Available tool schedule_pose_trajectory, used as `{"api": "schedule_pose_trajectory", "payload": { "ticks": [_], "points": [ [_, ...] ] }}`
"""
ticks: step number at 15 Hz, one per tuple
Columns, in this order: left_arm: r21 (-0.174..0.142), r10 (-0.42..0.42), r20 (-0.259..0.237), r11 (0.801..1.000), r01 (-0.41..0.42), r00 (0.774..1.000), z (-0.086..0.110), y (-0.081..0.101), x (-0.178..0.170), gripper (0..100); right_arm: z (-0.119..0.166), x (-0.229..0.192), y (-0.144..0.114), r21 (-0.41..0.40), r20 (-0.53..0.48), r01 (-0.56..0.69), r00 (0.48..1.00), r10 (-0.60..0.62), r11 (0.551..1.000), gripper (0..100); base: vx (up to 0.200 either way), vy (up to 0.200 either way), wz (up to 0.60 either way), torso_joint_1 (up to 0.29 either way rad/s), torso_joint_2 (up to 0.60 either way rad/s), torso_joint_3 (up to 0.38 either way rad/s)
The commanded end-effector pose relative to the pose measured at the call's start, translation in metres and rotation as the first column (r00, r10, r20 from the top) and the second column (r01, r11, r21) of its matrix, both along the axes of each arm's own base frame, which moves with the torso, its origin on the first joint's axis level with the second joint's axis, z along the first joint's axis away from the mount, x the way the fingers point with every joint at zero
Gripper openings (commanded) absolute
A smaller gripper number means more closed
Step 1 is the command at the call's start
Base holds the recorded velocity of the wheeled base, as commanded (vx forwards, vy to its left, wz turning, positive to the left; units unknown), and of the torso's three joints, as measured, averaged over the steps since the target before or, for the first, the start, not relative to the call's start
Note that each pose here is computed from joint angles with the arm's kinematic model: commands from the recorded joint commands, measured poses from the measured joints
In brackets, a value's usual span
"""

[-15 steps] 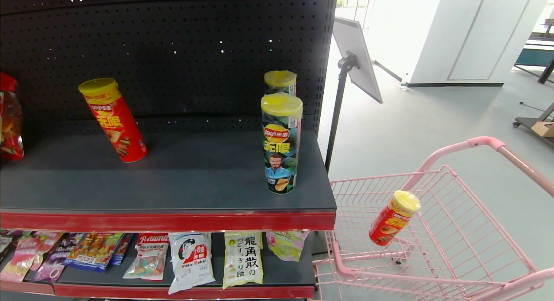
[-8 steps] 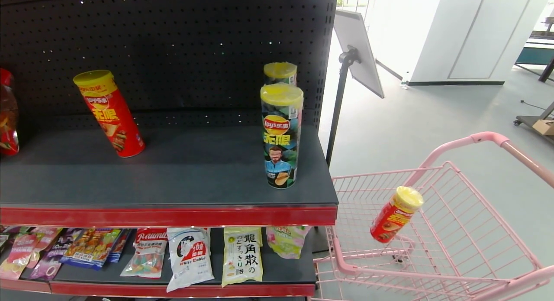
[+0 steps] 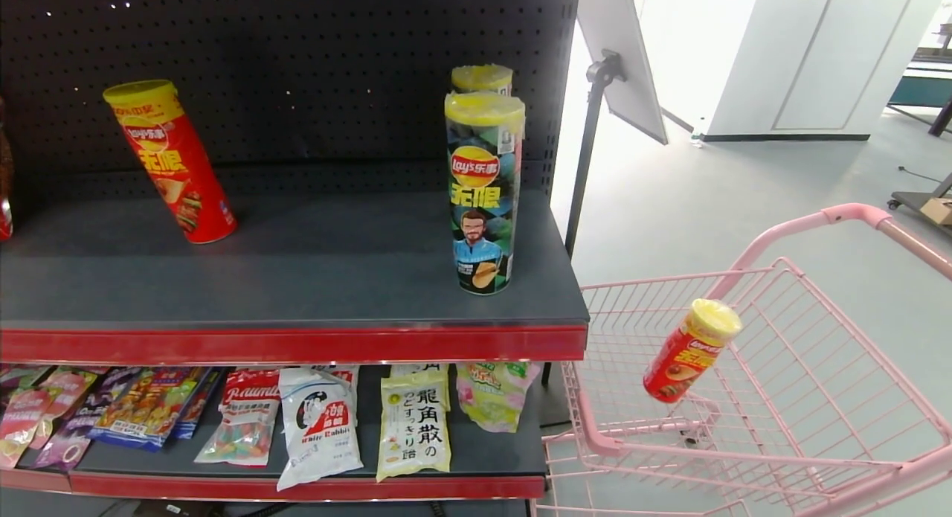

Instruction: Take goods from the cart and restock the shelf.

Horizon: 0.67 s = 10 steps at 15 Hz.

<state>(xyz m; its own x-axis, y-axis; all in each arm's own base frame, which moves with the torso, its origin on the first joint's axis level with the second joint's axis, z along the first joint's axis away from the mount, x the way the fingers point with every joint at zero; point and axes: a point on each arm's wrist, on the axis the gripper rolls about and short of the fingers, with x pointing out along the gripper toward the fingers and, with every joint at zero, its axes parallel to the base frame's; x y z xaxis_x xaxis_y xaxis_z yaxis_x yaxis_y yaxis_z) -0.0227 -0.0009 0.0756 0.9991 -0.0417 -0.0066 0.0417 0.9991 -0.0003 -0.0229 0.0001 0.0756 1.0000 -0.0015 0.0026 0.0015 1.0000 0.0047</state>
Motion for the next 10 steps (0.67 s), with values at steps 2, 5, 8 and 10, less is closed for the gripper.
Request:
{"api": "schedule_pose_trajectory", "payload": {
  "ticks": [2,5,8,10],
  "points": [
    [0.0,0.0,-0.001,1.0,0.0,1.0,0.0,0.0,0.0001,100,0.0001,0.0001,0.0,0.0,-0.001,0.0,1.0,0.0,1.0,100,0.0,0.0,0.0,-0.212,0.54,0.317],
    [0.0,0.0,-0.001,1.0,0.0,1.0,0.0,0.0,0.0001,100,0.0001,0.0001,0.0,-0.002,-0.001,-0.001,1.0,0.001,1.0,100,0.0,0.0,0.0,-0.221,0.55,0.331],
    [0.0,0.0,-0.001,1.0,0.0,1.0,0.0,0.0,0.0001,100,0.0001,0.0001,0.0,-0.003,-0.001,0.0,1.0,0.0,1.0,100,0.0,0.0,0.0,-0.201,0.53,0.331],
    [0.0,0.0,-0.001,1.0,0.0,1.0,0.0,0.0,0.0001,100,0.0001,0.0001,0.0,-0.003,-0.001,-0.001,1.0,0.001,1.0,100,0.0,0.0,0.0,-0.164,0.43,0.273]
  ]
}}
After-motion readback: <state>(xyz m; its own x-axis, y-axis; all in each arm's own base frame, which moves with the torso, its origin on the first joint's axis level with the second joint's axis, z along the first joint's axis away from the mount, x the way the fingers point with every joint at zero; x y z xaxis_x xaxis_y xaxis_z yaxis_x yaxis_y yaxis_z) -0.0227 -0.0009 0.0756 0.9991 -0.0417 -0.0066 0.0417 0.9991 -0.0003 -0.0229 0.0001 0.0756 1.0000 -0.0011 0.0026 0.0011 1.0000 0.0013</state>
